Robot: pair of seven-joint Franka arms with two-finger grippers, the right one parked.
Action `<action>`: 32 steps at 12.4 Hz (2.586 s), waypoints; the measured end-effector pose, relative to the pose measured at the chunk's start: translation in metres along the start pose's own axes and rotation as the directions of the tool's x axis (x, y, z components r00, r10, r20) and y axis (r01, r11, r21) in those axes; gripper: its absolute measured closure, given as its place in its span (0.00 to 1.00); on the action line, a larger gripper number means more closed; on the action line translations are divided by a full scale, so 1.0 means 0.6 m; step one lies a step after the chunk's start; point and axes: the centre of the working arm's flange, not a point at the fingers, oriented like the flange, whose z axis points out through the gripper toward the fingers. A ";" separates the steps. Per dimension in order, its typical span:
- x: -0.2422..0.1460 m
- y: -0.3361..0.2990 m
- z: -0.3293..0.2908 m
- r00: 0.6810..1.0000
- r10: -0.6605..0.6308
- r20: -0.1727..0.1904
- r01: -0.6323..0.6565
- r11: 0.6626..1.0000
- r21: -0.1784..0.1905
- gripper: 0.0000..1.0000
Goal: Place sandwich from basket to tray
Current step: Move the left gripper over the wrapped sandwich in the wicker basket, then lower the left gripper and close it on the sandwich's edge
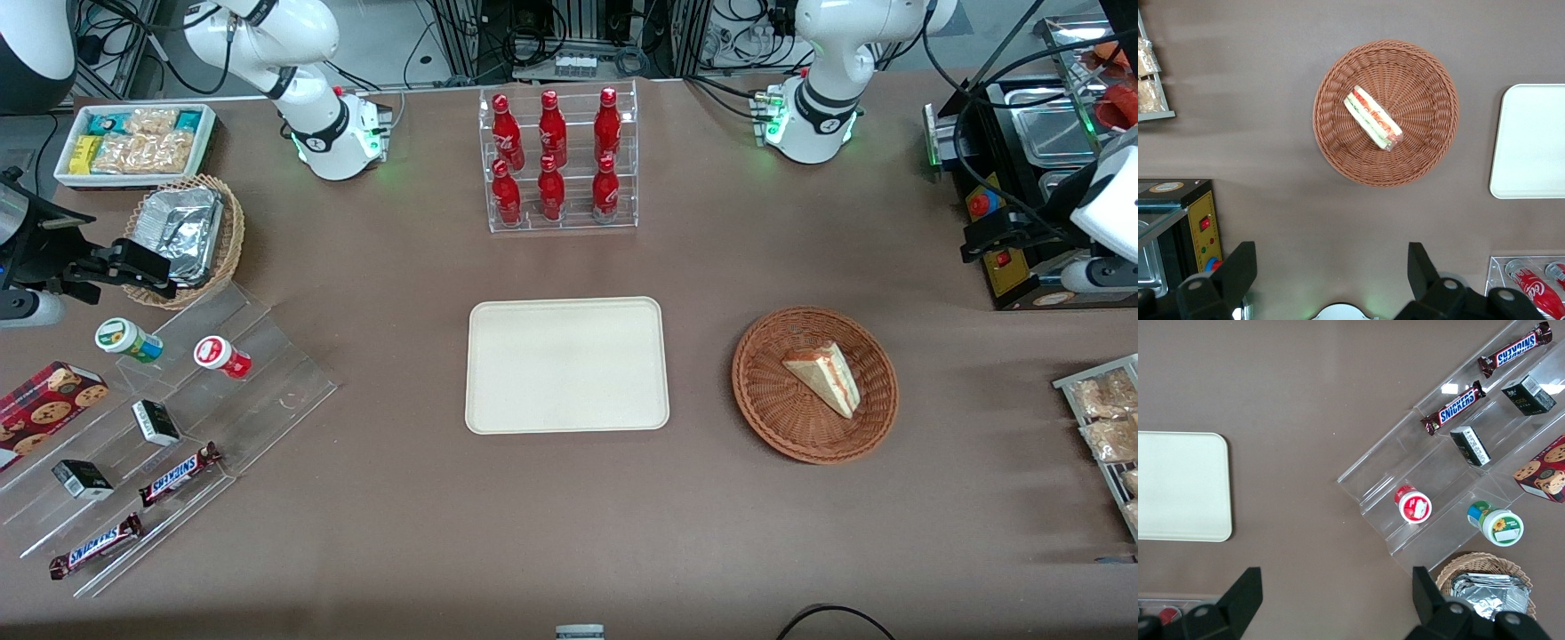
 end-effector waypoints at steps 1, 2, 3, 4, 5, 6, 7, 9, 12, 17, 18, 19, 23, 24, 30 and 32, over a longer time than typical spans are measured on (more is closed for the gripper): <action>0.000 -0.001 0.000 1.000 -0.001 0.000 0.001 1.000 0.000 0.00; 0.000 -0.003 0.000 1.000 -0.003 0.000 0.003 1.000 0.000 0.00; 0.000 -0.005 0.000 1.000 -0.005 0.000 0.005 1.000 0.004 0.00; 0.002 -0.008 0.003 1.000 -0.009 0.003 0.009 1.000 0.019 0.00; 0.007 -0.011 0.013 1.000 -0.023 0.014 0.022 0.999 0.038 0.00; 0.018 -0.013 0.036 0.998 -0.059 0.038 0.057 0.997 0.049 0.00; 0.036 -0.014 0.070 0.991 -0.117 0.062 0.114 0.992 0.056 0.00; 0.073 -0.011 0.153 0.961 -0.271 0.059 0.267 0.961 0.066 0.00; 0.094 0.010 0.254 0.855 -0.518 -0.008 0.518 0.854 0.049 0.00; 0.075 0.081 0.384 0.683 -0.727 -0.077 0.725 0.687 -0.054 0.00; 0.066 0.094 0.413 0.682 -0.727 -0.081 0.724 0.687 -0.061 0.00; 0.056 0.101 0.443 0.684 -0.724 -0.087 0.721 0.690 -0.070 0.00; 0.041 0.098 0.496 0.683 -0.724 -0.097 0.719 0.690 -0.087 0.00; 0.043 0.101 0.502 0.685 -0.722 -0.099 0.717 0.692 -0.089 0.00; 0.054 0.107 0.560 0.690 -0.718 -0.089 0.713 0.696 -0.083 0.00; 0.057 0.107 0.575 0.690 -0.719 -0.088 0.714 0.695 -0.083 0.03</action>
